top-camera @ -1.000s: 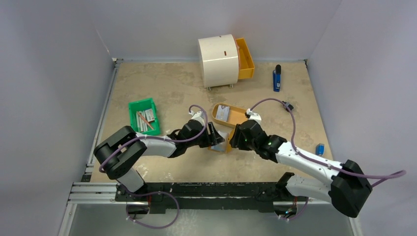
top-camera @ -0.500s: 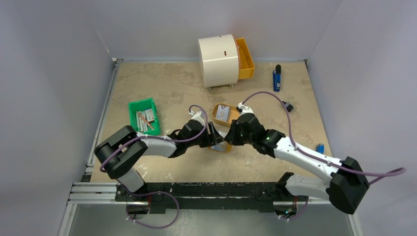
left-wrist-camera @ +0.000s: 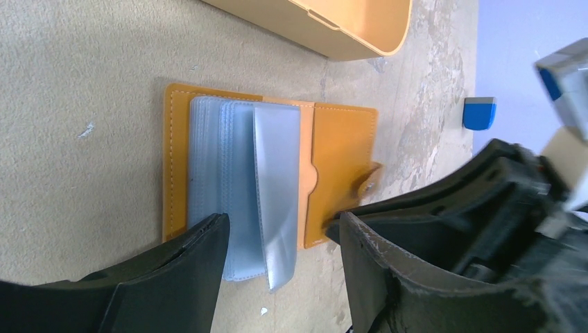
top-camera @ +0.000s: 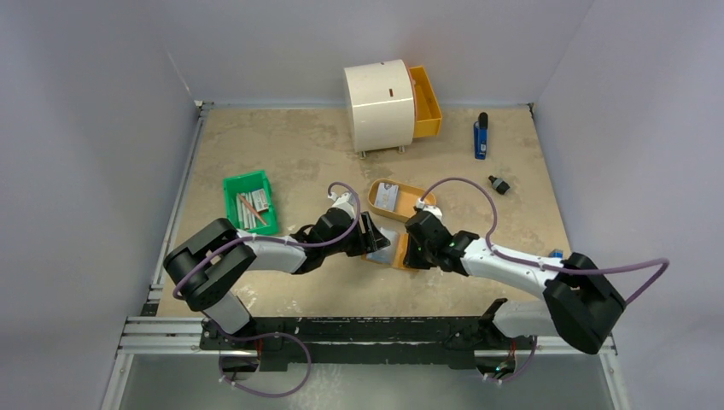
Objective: Put the credit cards into the card holder
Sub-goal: Open the card holder at the center of the board.
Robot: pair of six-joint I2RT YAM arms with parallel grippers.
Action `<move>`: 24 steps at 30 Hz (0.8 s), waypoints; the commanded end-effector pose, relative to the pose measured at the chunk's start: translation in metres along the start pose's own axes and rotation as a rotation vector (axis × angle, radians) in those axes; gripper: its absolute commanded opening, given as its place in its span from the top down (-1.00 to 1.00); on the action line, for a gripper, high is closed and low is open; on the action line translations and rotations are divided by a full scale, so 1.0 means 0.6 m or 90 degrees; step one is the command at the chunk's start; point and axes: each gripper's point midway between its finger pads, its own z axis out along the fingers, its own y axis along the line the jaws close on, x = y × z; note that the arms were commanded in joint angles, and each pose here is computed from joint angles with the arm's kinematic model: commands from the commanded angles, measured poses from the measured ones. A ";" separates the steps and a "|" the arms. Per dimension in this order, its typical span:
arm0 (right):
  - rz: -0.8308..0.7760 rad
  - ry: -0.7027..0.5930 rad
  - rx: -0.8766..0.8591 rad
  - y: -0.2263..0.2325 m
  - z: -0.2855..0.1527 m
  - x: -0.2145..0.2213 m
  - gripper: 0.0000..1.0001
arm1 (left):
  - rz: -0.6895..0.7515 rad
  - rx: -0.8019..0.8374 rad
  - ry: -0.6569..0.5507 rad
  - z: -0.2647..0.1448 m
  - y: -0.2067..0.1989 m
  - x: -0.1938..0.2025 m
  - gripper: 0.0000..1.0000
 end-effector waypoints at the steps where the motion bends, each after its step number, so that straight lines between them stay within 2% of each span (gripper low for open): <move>1: 0.016 0.007 0.036 -0.026 0.026 0.017 0.70 | 0.005 0.019 -0.017 -0.008 -0.015 -0.011 -0.20; 8: 0.020 0.027 0.047 -0.048 0.051 0.037 0.71 | 0.018 0.017 -0.026 -0.019 -0.024 -0.021 -0.33; 18: 0.038 0.039 0.030 -0.051 0.066 0.045 0.71 | 0.018 0.063 0.039 0.016 -0.043 0.008 -0.30; 24: 0.056 0.040 0.007 -0.049 0.071 0.051 0.69 | 0.007 0.104 0.051 0.029 -0.069 0.008 -0.29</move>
